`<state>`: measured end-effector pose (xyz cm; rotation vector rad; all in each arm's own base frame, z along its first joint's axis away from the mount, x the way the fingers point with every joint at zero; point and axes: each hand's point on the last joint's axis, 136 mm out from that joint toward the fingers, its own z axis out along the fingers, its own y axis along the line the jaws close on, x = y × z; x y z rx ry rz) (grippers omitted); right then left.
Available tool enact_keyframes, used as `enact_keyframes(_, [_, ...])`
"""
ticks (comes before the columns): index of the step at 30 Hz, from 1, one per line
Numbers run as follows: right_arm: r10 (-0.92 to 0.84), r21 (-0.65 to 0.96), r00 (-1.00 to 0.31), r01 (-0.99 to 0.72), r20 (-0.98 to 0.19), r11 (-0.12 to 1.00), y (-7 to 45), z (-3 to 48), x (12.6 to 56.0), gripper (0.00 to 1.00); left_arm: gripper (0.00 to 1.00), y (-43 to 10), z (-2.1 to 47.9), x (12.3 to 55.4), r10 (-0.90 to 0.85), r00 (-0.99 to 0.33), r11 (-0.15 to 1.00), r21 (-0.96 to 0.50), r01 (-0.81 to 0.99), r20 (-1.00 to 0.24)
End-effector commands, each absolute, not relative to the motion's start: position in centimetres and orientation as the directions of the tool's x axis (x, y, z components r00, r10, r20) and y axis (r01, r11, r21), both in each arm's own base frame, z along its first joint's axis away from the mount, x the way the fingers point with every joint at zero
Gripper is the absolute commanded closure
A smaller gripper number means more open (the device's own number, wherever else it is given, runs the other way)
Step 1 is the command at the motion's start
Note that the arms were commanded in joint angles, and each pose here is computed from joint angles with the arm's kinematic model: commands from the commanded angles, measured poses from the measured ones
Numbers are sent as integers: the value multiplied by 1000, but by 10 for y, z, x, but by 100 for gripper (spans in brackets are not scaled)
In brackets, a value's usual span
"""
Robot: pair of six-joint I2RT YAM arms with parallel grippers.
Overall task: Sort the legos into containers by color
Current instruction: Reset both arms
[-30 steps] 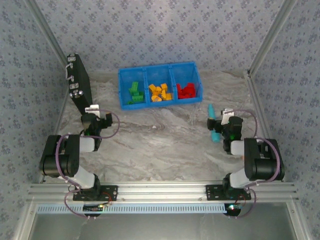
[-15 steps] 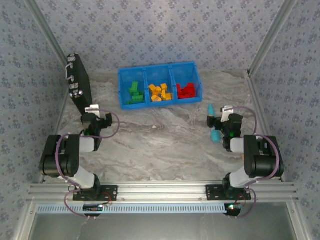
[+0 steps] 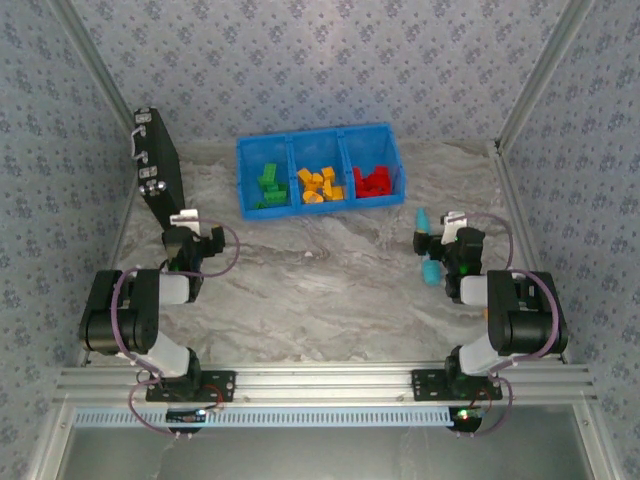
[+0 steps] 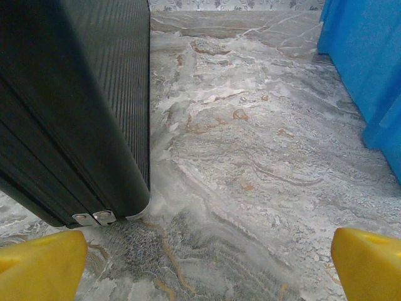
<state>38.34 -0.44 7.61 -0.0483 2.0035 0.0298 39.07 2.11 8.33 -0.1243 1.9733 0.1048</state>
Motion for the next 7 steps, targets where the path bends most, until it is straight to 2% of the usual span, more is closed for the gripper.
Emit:
enact_keyframes(1, [-29,-15,-403,-37,-915,999,-6,83,392,0,0,19,89,396,-32,-375,993,14,-118,-926])
enact_keyframes(7, [-24,-11,-401,-36,-916,999,-7,83,391,0,0,19,89,396,-33,-375,993,12,-117,-926])
